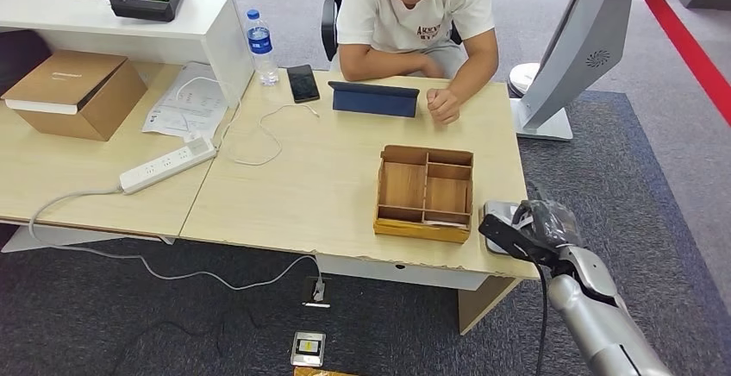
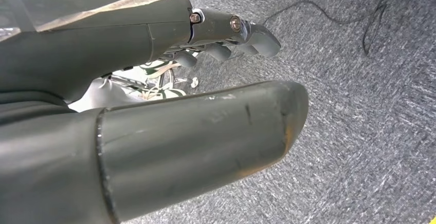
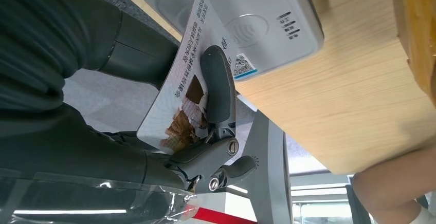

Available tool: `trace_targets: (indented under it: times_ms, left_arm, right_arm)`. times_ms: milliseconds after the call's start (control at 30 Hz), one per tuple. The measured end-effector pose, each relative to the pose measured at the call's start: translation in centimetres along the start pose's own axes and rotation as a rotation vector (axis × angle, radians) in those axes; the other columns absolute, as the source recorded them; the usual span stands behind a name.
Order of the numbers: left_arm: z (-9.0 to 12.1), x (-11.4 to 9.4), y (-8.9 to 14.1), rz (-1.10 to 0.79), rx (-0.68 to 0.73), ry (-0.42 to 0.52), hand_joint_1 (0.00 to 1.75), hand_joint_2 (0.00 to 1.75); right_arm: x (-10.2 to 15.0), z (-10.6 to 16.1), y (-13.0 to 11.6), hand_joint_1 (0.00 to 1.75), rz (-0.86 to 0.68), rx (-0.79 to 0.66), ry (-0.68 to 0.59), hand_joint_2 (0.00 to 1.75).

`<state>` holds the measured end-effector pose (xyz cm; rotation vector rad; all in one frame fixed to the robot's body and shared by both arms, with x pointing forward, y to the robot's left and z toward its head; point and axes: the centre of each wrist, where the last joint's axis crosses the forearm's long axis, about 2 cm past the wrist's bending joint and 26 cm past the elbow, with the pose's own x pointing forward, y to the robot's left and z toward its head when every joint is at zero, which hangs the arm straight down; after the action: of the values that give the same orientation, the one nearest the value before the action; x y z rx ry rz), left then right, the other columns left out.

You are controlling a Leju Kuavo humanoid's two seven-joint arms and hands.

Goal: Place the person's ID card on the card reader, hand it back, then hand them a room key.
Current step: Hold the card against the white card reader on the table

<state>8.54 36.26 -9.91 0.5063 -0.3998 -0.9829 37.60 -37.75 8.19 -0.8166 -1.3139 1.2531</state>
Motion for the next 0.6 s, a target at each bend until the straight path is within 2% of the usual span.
trace_targets:
  times_ms: [600]
  left_arm:
    - [0.01,-0.01,-0.02,-0.006,-0.001,-0.010,0.00,0.00]
  right_arm:
    - [0.59,0.00,0.58,1.75,-0.004,0.032,-0.006,1.75]
